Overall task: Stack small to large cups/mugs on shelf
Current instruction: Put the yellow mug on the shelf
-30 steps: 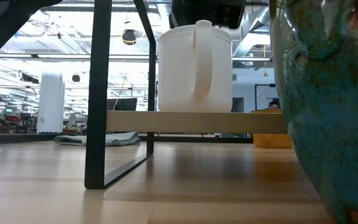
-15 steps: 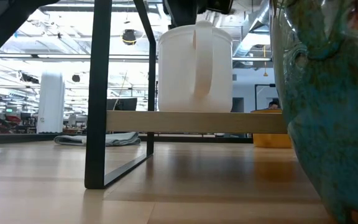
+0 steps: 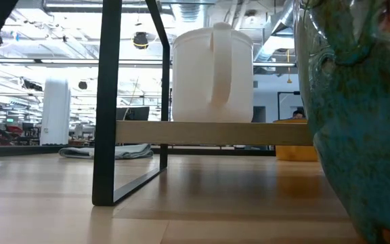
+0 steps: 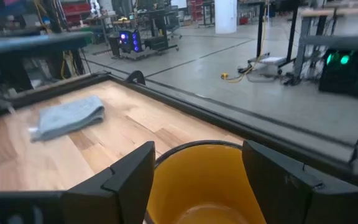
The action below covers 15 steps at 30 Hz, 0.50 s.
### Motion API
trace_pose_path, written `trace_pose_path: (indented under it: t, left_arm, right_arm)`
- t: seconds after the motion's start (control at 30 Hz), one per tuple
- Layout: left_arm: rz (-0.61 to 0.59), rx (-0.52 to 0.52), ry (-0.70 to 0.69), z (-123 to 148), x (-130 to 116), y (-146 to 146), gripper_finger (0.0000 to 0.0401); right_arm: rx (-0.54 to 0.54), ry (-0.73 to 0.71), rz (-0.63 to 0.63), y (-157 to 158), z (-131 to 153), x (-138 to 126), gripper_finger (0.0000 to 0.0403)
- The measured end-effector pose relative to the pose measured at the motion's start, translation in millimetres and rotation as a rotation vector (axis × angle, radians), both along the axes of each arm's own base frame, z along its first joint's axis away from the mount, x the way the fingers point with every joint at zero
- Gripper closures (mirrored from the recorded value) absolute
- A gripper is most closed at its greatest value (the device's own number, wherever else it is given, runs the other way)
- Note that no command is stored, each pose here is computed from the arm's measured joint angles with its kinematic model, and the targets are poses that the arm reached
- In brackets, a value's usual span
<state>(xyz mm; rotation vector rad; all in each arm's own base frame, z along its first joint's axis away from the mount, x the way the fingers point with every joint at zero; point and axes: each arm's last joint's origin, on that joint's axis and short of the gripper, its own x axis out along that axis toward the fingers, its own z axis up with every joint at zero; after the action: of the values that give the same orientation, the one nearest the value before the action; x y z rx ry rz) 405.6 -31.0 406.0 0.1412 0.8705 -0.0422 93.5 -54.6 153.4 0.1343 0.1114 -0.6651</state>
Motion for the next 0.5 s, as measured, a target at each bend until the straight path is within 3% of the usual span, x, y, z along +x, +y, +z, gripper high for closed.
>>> trace_pose_path:
  t: [0.2,0.5]
  left_arm:
    - [-0.038,0.070,-0.134,28.9,-15.6,-3.6,0.0281]
    - [-0.031,0.102,-0.302,62.7,-46.1,1.4,0.0281]
  right_arm:
    - [0.116,-0.102,0.064,2.3,8.1,1.4,0.0136]
    - [-0.043,-0.081,0.154,4.6,33.0,1.2,0.0136]
